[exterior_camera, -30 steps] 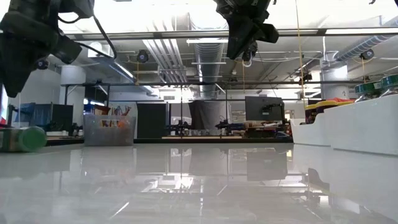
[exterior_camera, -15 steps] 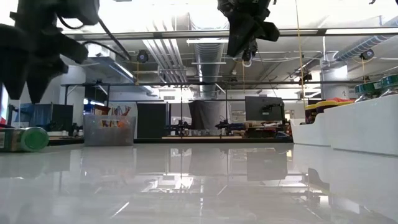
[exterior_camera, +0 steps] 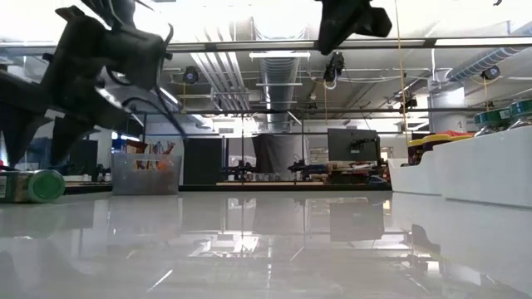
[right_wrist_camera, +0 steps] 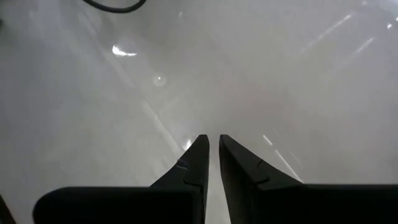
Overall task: Sort spices by type
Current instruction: Put the green seasoning bottle into the bottom white bin
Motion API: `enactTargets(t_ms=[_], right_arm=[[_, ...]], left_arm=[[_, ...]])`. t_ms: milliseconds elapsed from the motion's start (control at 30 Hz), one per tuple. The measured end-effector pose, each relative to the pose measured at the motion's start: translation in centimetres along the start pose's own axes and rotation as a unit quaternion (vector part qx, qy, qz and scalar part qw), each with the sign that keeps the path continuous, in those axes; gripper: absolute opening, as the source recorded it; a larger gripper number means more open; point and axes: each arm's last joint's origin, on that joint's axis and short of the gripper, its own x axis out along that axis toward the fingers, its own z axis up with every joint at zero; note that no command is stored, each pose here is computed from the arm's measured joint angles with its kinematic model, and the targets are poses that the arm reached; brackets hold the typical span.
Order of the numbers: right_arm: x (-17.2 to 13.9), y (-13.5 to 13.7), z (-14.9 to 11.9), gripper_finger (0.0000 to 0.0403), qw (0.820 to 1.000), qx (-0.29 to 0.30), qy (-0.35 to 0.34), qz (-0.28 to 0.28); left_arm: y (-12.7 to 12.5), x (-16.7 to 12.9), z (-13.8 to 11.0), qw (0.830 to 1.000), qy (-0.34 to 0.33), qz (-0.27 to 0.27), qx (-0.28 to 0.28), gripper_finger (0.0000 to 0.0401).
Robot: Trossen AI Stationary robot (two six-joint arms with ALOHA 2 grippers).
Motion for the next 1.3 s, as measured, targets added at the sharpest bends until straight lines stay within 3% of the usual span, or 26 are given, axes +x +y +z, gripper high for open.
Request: enactTargets(t_ms=[367,700,967,1133,1300], right_arm=[[-0.1,0.2,-0.7,0.0029,1.0,0.015,0.003,-0.018],[-0.4,0.8,-1.3,0.0029,1.0,0.007,0.006,-0.011],[-1.2,1.0,-2.2,0.0029,1.0,-0.008,0.012,-0.015],[-2.9,0.4,-3.0,0.0029,0.999,-0.023,-0.005,-0.039],[-5.2,-0.6,-3.9,0.0029,0.996,-0.041,-0.032,-0.066]], left_arm=[[0.1,2.8,2.1,0.996,0.085,0.033,-0.001,0.03],[-0.1,5.9,3.7,0.985,0.17,0.032,0.01,0.0287],[-0.2,6.8,4.5,0.985,0.168,0.026,0.014,0.0185],[-0.3,5.8,4.5,0.99,0.14,0.032,-0.007,0.0181],[-1.1,2.4,5.0,0.999,0.027,0.017,-0.039,0.0181]])
